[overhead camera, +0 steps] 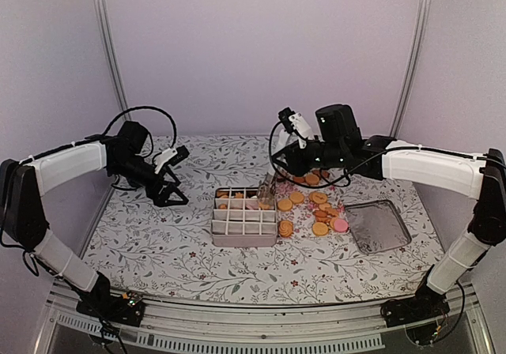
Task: Pack the cookies
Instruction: Adjust the fake cookies in the packing box.
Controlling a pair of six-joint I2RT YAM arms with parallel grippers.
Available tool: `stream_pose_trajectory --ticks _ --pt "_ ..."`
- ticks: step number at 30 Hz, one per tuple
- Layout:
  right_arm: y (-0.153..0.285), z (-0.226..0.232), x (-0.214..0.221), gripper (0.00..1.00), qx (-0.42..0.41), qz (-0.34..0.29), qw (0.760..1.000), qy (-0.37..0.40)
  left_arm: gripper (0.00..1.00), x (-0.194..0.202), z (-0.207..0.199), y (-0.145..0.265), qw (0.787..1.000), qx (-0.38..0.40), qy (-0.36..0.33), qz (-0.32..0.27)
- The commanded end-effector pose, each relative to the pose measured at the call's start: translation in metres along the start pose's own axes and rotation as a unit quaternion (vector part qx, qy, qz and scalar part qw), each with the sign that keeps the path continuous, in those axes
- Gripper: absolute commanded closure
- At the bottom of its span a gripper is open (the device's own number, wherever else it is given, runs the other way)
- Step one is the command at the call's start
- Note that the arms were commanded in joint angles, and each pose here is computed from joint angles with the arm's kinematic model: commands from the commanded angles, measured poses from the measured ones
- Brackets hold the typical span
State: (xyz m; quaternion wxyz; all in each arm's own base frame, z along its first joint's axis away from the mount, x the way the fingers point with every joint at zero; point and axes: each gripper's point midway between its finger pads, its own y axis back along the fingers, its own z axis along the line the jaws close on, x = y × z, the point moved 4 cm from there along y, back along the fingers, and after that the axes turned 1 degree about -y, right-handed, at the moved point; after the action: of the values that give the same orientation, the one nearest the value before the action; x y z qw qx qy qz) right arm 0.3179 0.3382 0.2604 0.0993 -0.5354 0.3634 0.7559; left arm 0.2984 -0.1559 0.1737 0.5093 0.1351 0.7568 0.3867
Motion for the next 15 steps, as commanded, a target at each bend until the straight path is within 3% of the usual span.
stream_pose_trajectory --ticks 1,15 --pt "0.007 0.006 -0.013 0.71 -0.006 -0.025 1.0 0.002 0.01 0.002 0.0 0.002 1.0 -0.002 -0.002 -0.007" --pt "0.007 0.008 -0.027 0.72 -0.004 -0.044 0.999 0.005 0.01 0.004 -0.001 0.0 1.0 0.003 0.002 -0.008"
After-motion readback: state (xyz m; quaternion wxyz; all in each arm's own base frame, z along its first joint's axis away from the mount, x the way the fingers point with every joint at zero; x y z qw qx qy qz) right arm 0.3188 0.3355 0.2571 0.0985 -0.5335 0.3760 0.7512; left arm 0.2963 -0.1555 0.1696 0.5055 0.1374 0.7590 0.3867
